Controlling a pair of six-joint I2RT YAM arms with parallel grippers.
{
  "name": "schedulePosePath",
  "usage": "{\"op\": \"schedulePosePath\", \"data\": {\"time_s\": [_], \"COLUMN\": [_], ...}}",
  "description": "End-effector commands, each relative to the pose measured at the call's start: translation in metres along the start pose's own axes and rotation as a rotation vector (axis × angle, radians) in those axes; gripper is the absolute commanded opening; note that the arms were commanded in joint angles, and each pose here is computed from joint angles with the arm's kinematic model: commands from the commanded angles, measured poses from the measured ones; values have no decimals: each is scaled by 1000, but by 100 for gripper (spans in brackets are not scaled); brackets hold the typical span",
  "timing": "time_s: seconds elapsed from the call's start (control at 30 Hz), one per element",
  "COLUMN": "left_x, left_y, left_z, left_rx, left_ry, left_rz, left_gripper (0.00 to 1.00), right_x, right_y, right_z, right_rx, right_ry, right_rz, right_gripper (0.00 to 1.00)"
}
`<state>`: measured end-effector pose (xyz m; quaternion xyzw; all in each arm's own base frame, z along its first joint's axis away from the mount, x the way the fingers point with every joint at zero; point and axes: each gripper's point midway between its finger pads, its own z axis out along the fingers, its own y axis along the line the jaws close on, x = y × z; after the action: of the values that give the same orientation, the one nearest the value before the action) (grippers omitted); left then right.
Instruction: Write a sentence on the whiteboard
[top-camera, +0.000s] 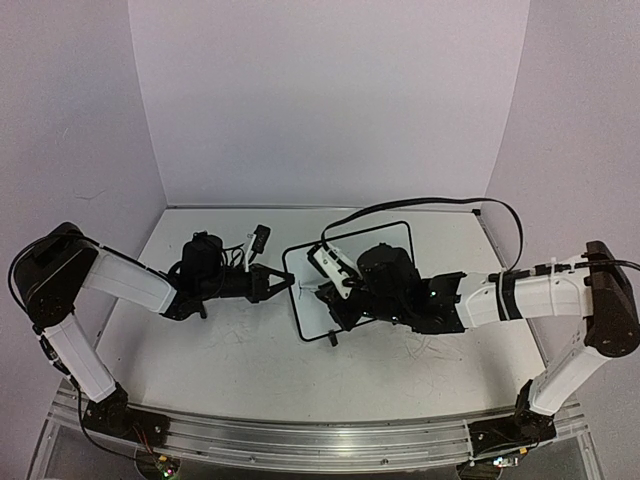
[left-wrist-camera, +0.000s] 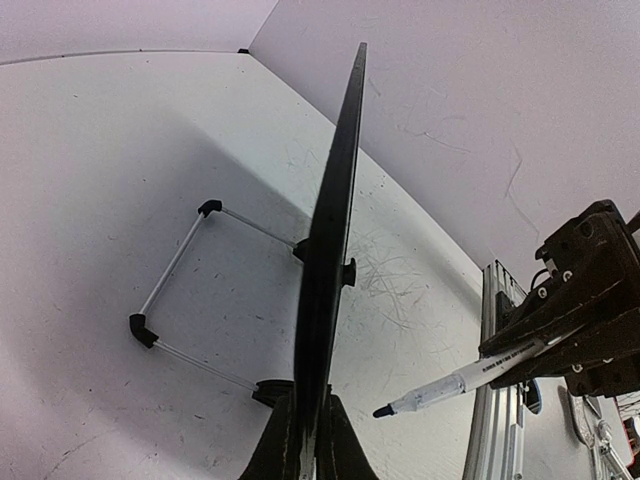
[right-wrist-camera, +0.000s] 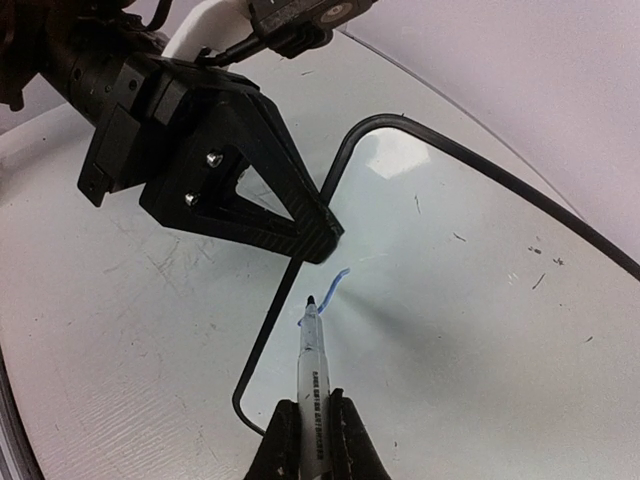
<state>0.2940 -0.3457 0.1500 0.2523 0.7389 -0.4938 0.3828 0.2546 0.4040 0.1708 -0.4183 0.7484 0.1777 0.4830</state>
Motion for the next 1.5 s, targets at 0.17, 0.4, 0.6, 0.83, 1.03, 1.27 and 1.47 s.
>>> {"op": "schedulePosePath", "data": {"time_s": [0.17, 0.4, 0.6, 0.83, 1.03, 1.27, 1.47], "left_x": [-1, 0, -1, 1, 0, 0, -1], "left_y": [1, 1, 1, 1, 1, 1, 0], "left_z": [-6, -6, -6, -6, -6, -6, -6], "left_rx": [-24, -24, -24, -23, -23, -22, -21], "left_ry": [-1, 2, -2, 5, 4, 4, 2], "left_rz": [5, 0, 4, 1, 3, 3, 6], "left_gripper": [0, 0, 0, 0, 0, 0, 0], "right_x": [-9, -10, -8, -6, -4, -5, -9], "right_y": [-3, -6, -10, -9, -11, -15, -16], "right_z": [1, 1, 1, 4, 8, 10, 6], "right_rx": [11, 27, 54, 50, 67, 98, 94], "right_ry": [-31, -33, -28, -20, -12, -12, -35], "right_rz": [-2, 0, 3, -6, -1, 1, 5], "right_gripper": [0, 0, 0, 0, 0, 0, 0]}}
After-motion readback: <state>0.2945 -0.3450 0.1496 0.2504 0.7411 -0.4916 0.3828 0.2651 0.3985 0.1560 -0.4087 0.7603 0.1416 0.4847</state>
